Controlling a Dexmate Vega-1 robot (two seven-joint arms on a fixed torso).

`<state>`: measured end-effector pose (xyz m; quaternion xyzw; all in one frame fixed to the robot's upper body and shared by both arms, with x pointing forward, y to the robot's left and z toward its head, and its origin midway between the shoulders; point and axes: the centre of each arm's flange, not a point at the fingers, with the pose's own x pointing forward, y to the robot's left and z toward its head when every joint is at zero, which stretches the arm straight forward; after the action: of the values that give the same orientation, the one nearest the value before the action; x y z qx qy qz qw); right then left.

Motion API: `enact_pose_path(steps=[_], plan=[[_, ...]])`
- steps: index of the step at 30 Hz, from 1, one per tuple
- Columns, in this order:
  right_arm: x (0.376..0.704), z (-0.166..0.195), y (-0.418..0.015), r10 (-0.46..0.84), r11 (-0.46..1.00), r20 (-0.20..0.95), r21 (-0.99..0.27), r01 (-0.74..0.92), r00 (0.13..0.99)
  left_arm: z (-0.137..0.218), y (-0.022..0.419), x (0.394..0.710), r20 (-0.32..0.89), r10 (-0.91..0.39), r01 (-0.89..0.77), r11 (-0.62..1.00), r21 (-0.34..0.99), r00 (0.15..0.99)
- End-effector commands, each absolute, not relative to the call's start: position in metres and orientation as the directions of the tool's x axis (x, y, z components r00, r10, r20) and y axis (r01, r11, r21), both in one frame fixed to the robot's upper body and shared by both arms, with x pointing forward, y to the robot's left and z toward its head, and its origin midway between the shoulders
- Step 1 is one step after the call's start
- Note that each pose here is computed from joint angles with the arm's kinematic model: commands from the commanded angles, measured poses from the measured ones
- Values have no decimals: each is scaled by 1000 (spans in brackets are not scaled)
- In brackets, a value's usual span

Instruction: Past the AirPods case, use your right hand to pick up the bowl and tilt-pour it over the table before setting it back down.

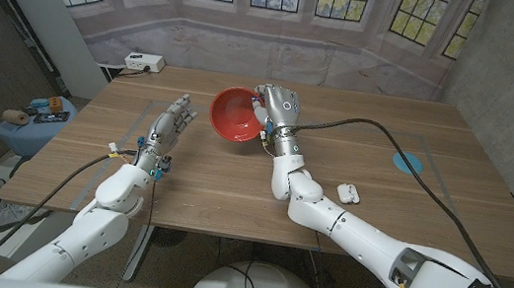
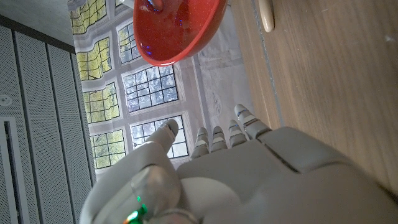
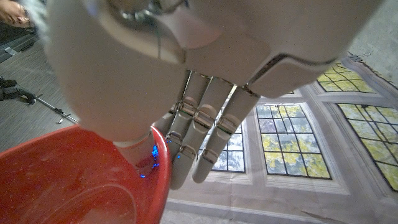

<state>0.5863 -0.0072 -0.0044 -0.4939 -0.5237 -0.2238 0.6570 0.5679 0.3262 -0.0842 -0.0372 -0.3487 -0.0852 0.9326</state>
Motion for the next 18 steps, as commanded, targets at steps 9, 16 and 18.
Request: enact_pose_path(steps=[9, 16, 18], plan=[[602, -7, -15, 181, 356, 931, -363, 861, 317, -84, 332, 561, 665, -143, 176, 984, 18, 733], [604, -3, -17, 172, 348, 940, -337, 875, 293, -87, 332, 555, 666, -140, 167, 986, 23, 733], [605, -2, -17, 171, 348, 942, -331, 877, 288, -88, 333, 554, 666, -137, 163, 986, 23, 733]])
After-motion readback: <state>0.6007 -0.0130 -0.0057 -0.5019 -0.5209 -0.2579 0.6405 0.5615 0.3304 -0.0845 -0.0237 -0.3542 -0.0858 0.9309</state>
